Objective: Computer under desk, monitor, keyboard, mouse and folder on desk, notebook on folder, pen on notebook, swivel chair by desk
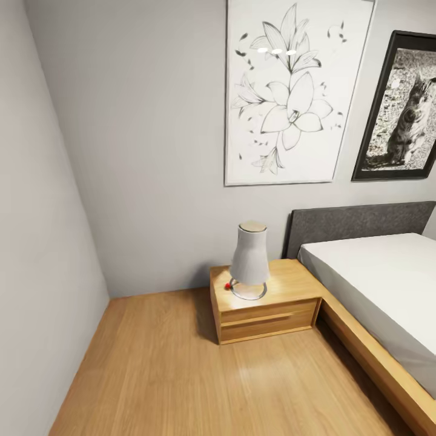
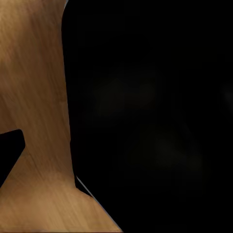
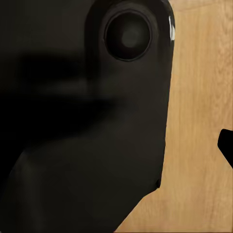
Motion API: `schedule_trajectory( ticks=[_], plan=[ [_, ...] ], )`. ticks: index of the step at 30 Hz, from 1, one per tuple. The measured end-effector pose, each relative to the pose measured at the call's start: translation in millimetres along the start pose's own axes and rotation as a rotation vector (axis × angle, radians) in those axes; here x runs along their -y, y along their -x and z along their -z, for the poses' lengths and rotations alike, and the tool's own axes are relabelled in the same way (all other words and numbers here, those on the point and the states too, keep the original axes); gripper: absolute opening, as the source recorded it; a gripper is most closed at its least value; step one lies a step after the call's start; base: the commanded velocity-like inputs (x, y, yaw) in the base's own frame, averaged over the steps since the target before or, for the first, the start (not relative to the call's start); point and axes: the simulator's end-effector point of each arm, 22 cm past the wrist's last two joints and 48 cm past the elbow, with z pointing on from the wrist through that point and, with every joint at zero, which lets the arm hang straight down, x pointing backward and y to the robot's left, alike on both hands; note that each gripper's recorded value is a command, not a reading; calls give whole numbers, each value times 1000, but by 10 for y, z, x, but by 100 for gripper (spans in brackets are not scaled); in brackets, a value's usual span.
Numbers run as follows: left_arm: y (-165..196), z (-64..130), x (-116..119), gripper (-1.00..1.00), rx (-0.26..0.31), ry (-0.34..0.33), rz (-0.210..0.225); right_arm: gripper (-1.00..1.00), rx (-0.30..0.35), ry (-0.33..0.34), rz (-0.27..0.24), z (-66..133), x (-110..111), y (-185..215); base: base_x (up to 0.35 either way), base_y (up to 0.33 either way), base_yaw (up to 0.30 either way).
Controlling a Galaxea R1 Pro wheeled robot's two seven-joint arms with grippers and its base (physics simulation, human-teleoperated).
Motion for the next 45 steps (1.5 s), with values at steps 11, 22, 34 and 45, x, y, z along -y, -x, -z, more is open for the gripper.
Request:
schedule_trajectory(
  ticks=[11, 22, 34, 45],
  plan=[
    [122, 95, 388, 100, 26, -51, -6, 100, 20, 20, -11, 88, -173, 164, 0, 0, 0],
    [351, 286, 373, 100, 75, -46, -1, 100, 176, -9, -1, 301, 55, 543, 0, 0, 0],
    [1911, 854, 53, 100, 415, -5, 4, 100, 676, -10, -18, 1020, 51, 2087, 0, 0, 0],
    [2513, 1308, -92, 100, 545, 7, 44, 100, 894, -14, -19, 1690, 86, 2877, 0, 0, 0]
  ],
)
